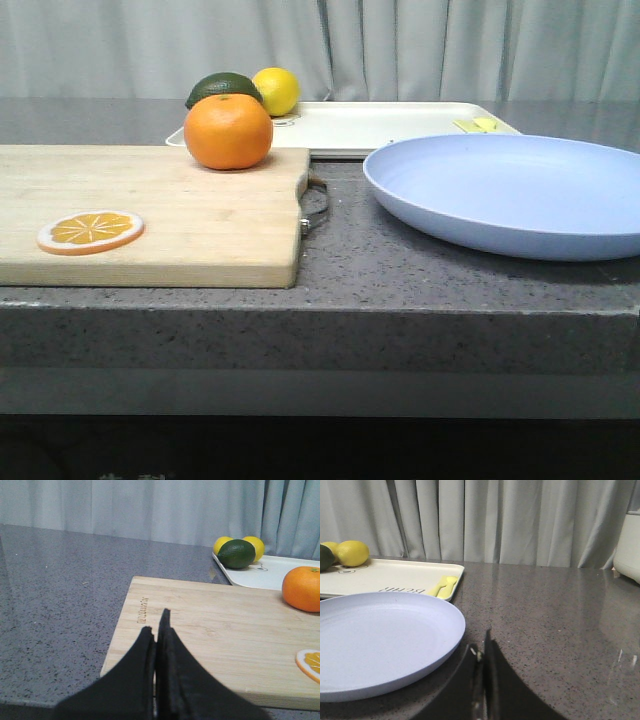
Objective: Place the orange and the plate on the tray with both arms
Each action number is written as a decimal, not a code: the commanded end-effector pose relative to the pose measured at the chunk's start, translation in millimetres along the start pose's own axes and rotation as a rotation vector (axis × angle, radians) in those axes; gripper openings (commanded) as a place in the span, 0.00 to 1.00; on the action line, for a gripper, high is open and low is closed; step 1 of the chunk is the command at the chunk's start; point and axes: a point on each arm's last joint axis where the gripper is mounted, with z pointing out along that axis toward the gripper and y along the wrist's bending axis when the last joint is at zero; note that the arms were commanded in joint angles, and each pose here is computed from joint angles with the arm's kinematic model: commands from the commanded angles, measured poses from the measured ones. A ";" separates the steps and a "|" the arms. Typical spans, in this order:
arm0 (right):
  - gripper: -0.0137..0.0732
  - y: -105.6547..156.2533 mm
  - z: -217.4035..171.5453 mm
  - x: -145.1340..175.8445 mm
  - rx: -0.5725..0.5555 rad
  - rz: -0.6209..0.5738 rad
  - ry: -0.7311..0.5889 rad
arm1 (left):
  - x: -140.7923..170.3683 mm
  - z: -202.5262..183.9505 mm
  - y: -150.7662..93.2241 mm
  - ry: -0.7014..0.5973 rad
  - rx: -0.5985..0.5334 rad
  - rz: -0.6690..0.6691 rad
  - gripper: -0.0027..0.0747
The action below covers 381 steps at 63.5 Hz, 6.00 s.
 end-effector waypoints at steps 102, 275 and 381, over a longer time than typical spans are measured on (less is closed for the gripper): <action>0.08 0.4 42.4 -176.1 0.004 -0.010 0.175 | -190.0 0.6 -22.4 -0.026 0.024 0.003 0.01; 0.91 0.2 81.6 -140.1 0.006 -0.011 0.495 | -77.4 312.5 -211.0 0.792 0.456 0.384 0.69; 0.91 0.2 81.5 -140.0 0.006 -0.011 0.496 | -123.1 239.1 -369.4 0.609 0.822 0.370 0.87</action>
